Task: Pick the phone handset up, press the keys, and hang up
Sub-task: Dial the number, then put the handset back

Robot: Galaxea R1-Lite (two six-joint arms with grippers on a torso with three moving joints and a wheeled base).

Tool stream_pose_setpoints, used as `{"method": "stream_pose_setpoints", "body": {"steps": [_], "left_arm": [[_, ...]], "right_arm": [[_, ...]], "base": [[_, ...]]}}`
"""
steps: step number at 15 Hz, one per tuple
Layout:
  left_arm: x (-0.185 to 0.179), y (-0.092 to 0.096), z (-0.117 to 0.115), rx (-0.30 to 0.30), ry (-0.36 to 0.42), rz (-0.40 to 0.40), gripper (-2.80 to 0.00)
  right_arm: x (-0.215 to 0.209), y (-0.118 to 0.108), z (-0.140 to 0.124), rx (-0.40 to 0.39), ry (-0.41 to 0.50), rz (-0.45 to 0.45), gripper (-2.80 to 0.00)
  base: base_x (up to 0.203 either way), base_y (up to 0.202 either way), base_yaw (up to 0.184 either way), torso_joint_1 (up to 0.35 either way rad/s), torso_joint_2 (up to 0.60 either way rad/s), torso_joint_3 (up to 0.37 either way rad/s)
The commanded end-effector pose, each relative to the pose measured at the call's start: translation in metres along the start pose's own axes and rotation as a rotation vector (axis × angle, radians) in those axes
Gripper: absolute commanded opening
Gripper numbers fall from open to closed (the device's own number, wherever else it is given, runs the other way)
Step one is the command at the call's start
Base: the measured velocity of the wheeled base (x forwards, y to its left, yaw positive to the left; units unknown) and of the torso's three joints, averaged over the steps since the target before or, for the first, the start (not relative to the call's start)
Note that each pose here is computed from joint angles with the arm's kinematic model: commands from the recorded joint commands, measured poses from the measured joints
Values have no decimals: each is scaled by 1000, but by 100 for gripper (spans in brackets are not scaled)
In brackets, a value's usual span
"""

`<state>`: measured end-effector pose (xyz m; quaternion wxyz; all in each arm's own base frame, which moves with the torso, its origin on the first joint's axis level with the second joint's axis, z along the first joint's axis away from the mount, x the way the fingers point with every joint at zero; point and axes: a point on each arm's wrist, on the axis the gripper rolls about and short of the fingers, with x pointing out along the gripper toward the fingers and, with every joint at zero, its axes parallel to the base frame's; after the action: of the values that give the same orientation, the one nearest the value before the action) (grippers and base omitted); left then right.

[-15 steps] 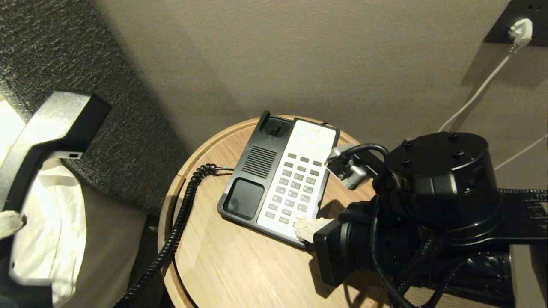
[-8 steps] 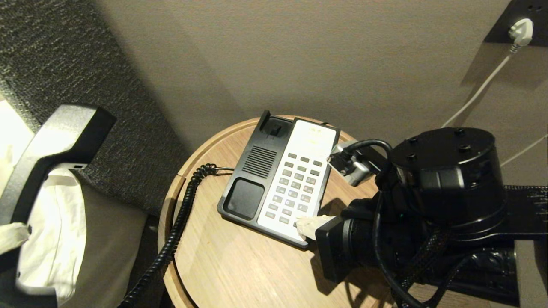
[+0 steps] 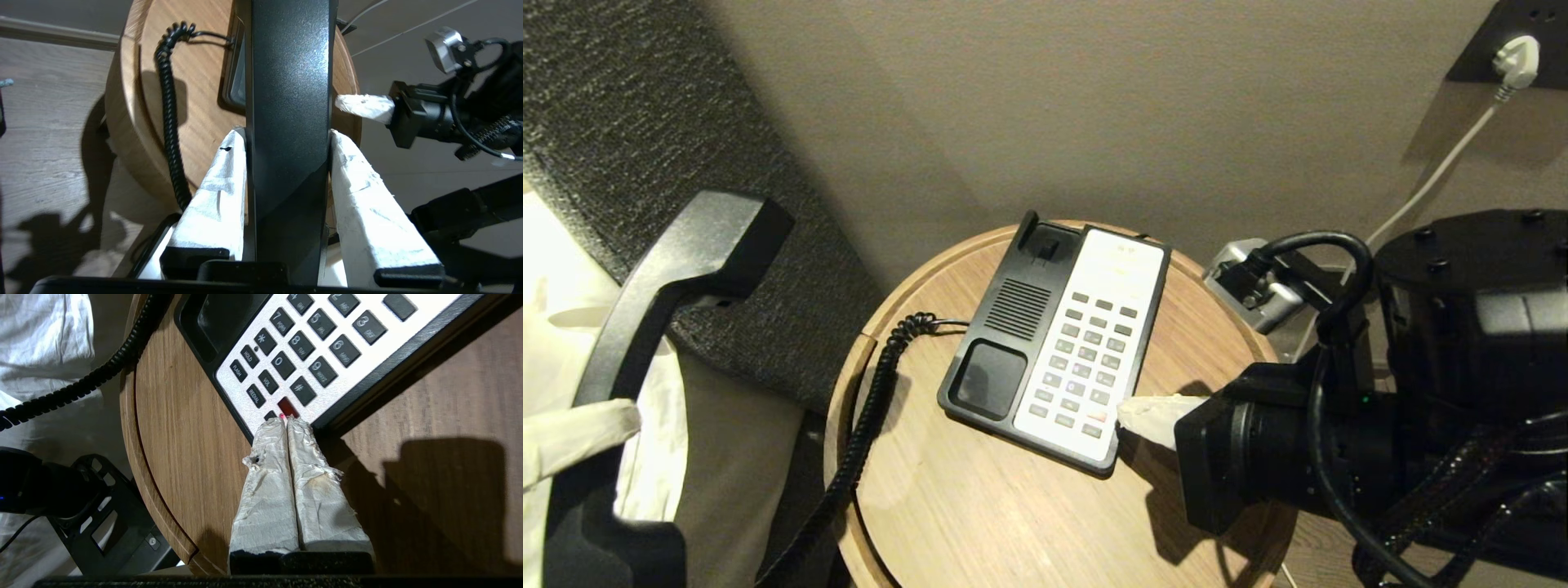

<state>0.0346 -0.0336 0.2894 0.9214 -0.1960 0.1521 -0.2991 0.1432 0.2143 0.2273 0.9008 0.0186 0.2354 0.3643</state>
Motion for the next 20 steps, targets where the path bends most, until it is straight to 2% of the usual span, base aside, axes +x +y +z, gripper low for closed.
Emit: {"method": "stream_pose_setpoints", "body": {"steps": [1,5,7,8,9,10,14,18,20], "left_arm": [[25,-8,3,24,51,28,-280],[80,-24,6,203,145,60,-280],[110,-32,6,308,182,80,-280],[120,-35,5,366,198,87,-280],[129,-39,4,449,212,91,-280],[136,-40,1,490,227,105,-280],[160,-47,4,545,228,172,-280],[188,-60,15,561,183,257,-280],[194,-66,10,576,195,266,-280]], "right_arm": [[-14,-7,5,18,-43,-14,-280],[-40,-34,0,58,-94,-120,-280],[-55,-53,-3,92,-130,-205,-280],[-62,-58,-3,104,-150,-229,-280],[-70,-62,-4,111,-171,-257,-280],[-75,-63,-2,115,-193,-274,-280],[-89,-62,-2,120,-231,-271,-280],[-102,-65,-18,122,-227,-280,-280],[-106,-66,-22,134,-230,-284,-280]], "base": [[0,0,0,0,0,0],[0,0,0,0,0,0],[0,0,0,0,0,0],[0,0,0,0,0,0],[0,0,0,0,0,0],[0,0,0,0,0,0],[0,0,0,0,0,0],[0,0,0,0,0,0],[0,0,0,0,0,0]]}}
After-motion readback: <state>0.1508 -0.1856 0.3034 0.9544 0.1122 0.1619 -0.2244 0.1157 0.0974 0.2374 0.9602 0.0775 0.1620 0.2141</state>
